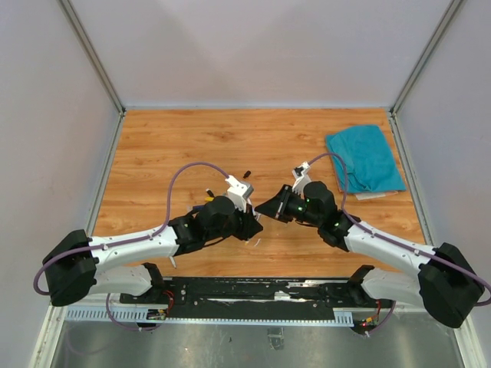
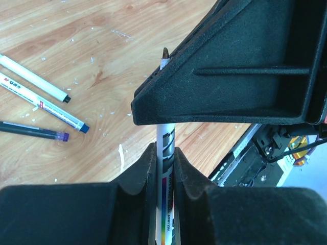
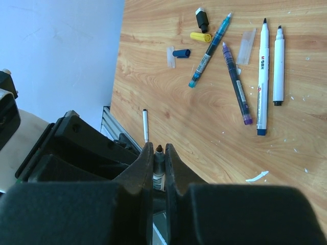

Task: Insert the pens into the pen caps
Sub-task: Pick up the pen from the center of the board.

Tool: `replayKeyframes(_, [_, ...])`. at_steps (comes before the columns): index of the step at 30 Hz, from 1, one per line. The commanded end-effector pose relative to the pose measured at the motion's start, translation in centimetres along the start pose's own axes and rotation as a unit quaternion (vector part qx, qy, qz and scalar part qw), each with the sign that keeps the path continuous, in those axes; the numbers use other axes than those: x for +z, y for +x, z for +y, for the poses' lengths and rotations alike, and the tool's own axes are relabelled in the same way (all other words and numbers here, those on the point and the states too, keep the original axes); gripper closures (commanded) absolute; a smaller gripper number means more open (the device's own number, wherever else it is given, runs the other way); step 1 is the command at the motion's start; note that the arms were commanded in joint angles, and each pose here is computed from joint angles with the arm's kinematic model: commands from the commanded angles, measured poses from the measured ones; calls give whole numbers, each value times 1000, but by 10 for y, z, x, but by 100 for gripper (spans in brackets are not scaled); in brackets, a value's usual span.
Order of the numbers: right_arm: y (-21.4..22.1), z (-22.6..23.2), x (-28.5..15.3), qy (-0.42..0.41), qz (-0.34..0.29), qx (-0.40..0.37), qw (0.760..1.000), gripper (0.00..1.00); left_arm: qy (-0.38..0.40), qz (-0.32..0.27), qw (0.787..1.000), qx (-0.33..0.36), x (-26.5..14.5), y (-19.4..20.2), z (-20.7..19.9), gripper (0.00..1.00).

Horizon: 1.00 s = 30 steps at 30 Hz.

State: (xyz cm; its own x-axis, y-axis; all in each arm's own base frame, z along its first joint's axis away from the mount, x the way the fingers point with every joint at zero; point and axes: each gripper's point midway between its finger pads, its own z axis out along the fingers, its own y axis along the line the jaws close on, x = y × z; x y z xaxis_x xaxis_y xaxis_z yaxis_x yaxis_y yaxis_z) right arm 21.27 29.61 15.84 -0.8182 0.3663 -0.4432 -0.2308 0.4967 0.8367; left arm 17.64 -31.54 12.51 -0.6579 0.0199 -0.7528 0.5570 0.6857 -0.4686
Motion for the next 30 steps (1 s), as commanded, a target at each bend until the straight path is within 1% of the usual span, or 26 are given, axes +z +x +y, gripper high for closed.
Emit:
replayKeyframes(1, [-13,9,-3,9,-22,-44,999,95,-31,7,999,4,-5,6,15,100])
replayKeyframes(3, [-15,10,-4,12,-25,-49,998,83,-32,7,999,5,-5,5,15,100])
replayKeyframes(5, [-16,9,-6,15,-27,-51,998,64,-35,3,999,4,-6,4,16,100])
replayKeyframes(6, [-15,8,-6,17,-27,-51,998,57,-36,1,999,4,-6,2,15,99])
replayKeyframes(8, [-15,7,-8,18,-27,-49,998,49,-38,-2,999,4,-6,0,16,100])
replayKeyframes(11, [-10,4,-9,19,-20,-44,999,44,-40,-7,999,3,-6,-3,15,100])
replayKeyframes(14, [-2,1,-8,16,-11,-34,999,45,-37,-9,999,3,-5,-4,14,100])
replayKeyframes(21, [15,9,3,-6,19,-22,1000,56,-33,-9,999,2,-3,-5,12,100])
replayKeyframes(25, [26,15,8,-18,39,-22,999,60,-35,-12,999,1,-3,-7,12,99])
replayKeyframes(26, [28,15,9,-19,41,-20,999,63,-36,-13,999,1,-3,-7,12,100])
replayKeyframes(30, [30,15,9,-20,38,-17,999,85,-37,-15,999,2,-3,-9,12,99])
